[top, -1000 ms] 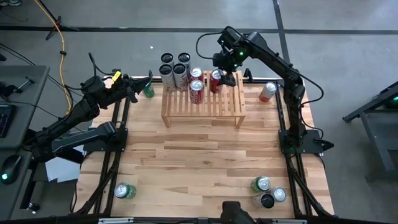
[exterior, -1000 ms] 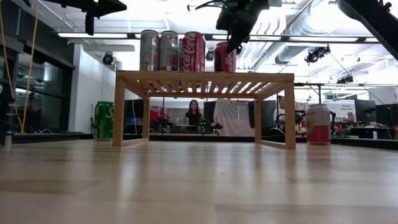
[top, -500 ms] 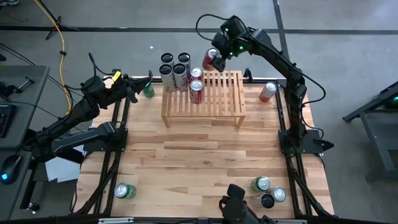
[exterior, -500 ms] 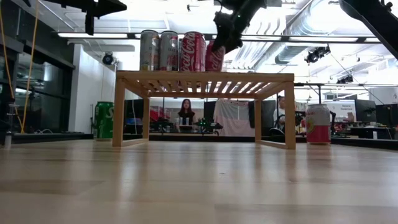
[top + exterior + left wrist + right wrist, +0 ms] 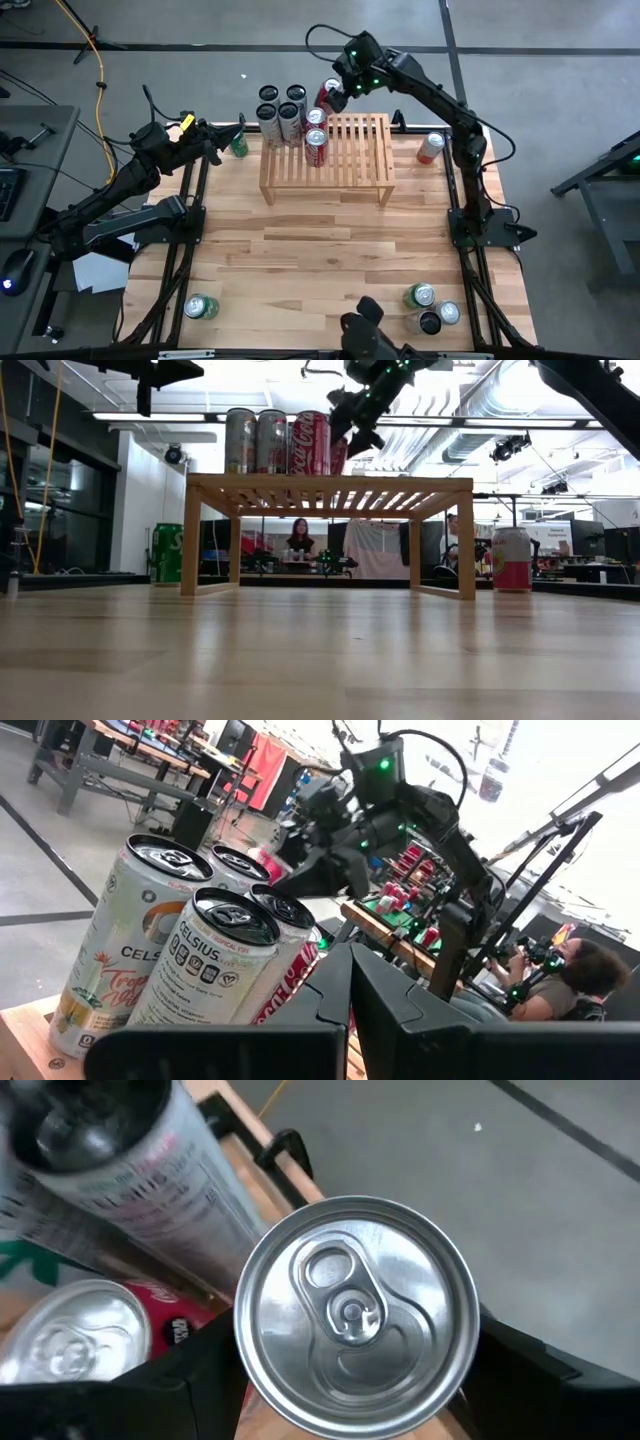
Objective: Place canned beverage on shelf
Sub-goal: Put the red soda can on the shelf aligned with other red soda can
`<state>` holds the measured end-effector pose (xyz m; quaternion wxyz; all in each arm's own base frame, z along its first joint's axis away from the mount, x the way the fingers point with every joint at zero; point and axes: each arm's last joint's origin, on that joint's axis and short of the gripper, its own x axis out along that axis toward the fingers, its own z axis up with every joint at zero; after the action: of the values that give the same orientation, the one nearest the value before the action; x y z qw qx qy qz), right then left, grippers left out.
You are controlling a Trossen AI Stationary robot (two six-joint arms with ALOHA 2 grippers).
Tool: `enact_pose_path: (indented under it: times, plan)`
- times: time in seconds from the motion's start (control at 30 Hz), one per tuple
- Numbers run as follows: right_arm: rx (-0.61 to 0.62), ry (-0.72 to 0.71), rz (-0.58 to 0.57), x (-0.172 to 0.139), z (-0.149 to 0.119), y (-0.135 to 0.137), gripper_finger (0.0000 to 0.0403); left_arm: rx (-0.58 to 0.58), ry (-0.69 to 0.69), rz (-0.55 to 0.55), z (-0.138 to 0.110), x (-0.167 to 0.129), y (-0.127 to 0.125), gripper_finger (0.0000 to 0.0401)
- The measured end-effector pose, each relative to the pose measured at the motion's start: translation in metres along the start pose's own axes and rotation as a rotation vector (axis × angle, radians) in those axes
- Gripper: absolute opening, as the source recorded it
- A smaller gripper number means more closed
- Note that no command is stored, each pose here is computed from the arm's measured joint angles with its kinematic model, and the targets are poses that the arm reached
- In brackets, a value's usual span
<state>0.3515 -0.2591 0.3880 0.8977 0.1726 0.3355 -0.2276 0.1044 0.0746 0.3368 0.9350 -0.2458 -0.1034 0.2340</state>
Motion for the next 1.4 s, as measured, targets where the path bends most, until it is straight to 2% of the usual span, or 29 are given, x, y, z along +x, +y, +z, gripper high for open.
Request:
enact_pose_path:
  times: [0.1, 0.4, 0.67, 0.9, 1.4]
  plan:
    - [-0.005, 0.022, 0.010, 0.009, -0.003, 0.005, 0.0280, 0.000, 0.000, 0.000, 0.000, 0.000, 0.000, 0.0001]
    - [0.019, 0.030, 0.081, 0.011, -0.003, 0.011, 0.0280, 0.000, 0.000, 0.000, 0.000, 0.000, 0.000, 0.0001]
    - [0.008, 0.036, 0.096, 0.012, -0.004, 0.015, 0.0280, -0.001, 0.000, 0.000, 0.000, 0.000, 0.000, 0.0001]
    - [0.005, 0.112, 0.108, 0.012, -0.011, 0.016, 0.0280, -0.002, 0.000, 0.000, 0.000, 0.000, 0.000, 0.0001]
    - [0.024, 0.097, 0.096, 0.012, -0.010, 0.018, 0.0280, -0.002, 0.000, 0.000, 0.000, 0.000, 0.000, 0.0001]
